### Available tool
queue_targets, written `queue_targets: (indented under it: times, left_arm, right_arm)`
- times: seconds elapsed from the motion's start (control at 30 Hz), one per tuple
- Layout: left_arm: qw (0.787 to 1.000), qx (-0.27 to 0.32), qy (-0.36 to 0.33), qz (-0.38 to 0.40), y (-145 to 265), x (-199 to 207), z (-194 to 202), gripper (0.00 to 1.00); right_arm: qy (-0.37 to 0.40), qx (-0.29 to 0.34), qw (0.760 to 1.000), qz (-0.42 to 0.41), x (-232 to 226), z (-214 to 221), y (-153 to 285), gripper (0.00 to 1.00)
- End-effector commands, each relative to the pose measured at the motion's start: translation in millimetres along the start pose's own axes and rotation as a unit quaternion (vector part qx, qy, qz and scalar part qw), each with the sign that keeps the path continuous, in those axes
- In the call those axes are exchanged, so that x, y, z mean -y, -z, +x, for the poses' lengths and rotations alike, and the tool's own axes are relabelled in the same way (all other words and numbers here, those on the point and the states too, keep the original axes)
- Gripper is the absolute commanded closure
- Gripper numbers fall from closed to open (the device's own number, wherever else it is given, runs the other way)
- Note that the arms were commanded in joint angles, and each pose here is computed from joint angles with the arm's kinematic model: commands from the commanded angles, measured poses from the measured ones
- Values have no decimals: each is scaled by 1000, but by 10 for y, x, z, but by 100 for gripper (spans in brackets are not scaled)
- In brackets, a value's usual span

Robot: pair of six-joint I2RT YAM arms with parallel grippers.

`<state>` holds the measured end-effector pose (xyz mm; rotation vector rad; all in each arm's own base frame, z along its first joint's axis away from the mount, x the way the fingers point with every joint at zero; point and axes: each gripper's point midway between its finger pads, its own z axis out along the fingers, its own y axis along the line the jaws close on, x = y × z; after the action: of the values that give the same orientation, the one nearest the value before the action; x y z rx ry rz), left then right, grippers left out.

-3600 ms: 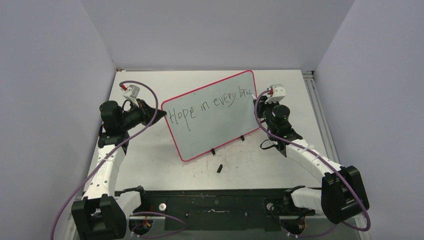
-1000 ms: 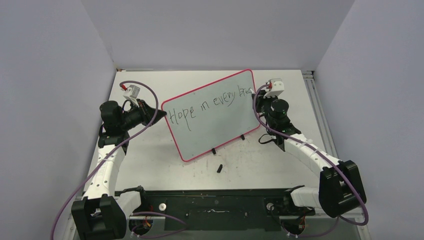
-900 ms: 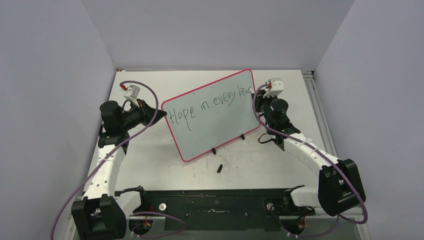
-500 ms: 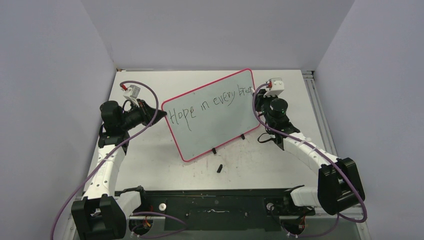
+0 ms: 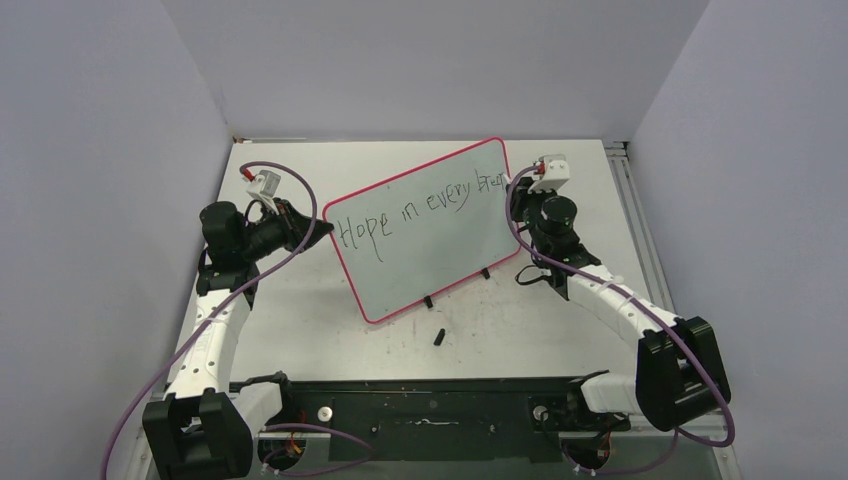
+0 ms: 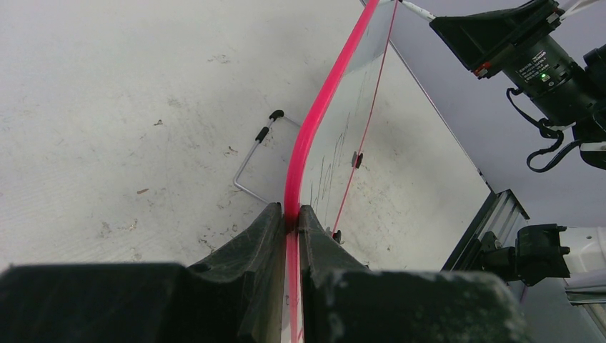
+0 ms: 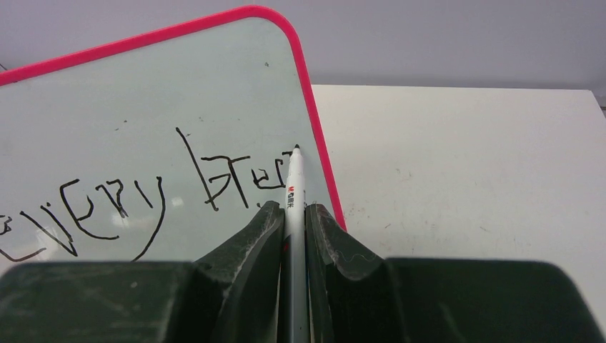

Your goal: Write a sentence on the whiteboard

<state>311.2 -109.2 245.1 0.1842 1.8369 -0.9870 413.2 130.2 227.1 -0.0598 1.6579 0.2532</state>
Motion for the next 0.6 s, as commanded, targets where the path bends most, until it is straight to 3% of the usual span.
queue_targets:
  times: [0.0, 0.57]
  left_arm:
    - [1000, 5, -18, -1, 1, 29, -97, 100]
    - [1000, 5, -19, 0, 2, 31, -100, 100]
  right_arm:
    - [-6, 71, 997, -17, -83, -564, -11, 95]
    - [-4, 55, 998, -21, -100, -421, -130, 95]
